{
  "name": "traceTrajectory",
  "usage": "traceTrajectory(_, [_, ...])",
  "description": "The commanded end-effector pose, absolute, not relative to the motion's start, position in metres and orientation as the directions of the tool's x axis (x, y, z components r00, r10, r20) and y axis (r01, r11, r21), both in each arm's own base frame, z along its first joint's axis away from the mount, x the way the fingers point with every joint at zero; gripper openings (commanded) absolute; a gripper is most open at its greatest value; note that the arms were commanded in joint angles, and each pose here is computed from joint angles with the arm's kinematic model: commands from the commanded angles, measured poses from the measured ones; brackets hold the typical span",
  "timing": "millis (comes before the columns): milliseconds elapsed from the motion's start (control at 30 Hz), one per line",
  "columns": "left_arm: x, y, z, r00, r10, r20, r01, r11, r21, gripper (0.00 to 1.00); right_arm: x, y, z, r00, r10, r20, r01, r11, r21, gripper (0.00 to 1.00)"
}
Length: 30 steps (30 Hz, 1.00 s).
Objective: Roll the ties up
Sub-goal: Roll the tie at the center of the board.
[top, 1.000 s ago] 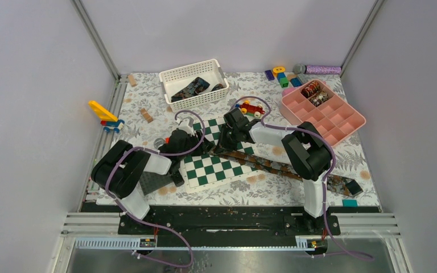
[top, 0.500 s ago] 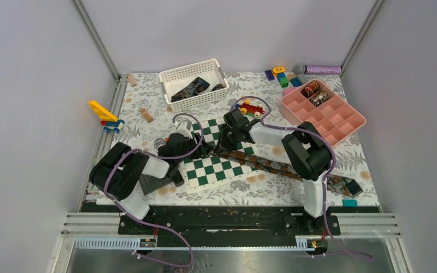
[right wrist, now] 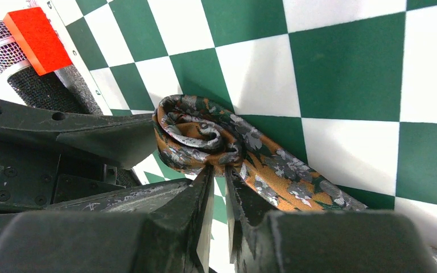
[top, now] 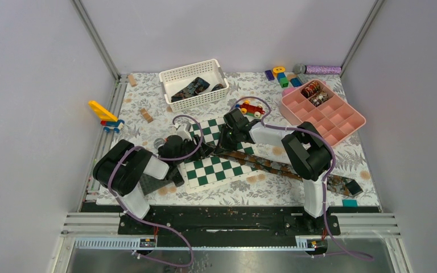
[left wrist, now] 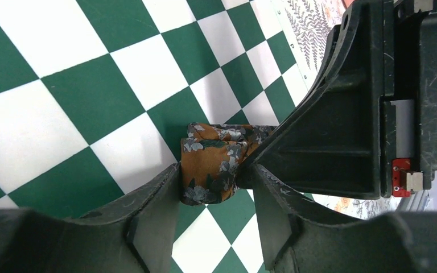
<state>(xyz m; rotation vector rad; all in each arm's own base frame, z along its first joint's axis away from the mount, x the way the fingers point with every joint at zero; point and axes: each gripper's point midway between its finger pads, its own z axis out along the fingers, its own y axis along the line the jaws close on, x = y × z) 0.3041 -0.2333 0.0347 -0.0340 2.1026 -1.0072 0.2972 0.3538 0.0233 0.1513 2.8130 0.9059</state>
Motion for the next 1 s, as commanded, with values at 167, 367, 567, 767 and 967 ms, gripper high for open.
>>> traceTrajectory(167, [0.314, -0.242, 0.050, -0.660, -0.349, -0.665, 0.361, 0.629, -0.688, 0.41, 0.294, 0.348, 0.012, -0.978, 0.164, -0.131, 0.064, 0.828, 0.556, 0.20])
traceTrajectory(367, [0.316, -0.243, 0.049, -0.665, -0.356, -0.657, 0.357, 0.621, -0.698, 0.37, 0.294, 0.348, 0.011, -0.978, 0.162, -0.132, 0.063, 0.829, 0.555, 0.20])
traceTrajectory(567, [0.318, -0.246, 0.054, -0.668, -0.360, -0.651, 0.366, 0.603, -0.709, 0.31, 0.294, 0.348, 0.014, -0.978, 0.160, -0.137, 0.057, 0.827, 0.559, 0.20])
traceTrajectory(767, [0.320, -0.246, 0.057, -0.664, -0.365, -0.653, 0.363, 0.606, -0.708, 0.30, 0.298, 0.349, 0.040, -0.970, 0.154, -0.186, 0.015, 0.808, 0.589, 0.21])
traceTrajectory(967, [0.323, -0.242, 0.057, -0.660, -0.357, -0.661, 0.343, 0.640, -0.688, 0.29, 0.303, 0.346, 0.110, -0.936, 0.153, -0.317, -0.093, 0.760, 0.643, 0.27])
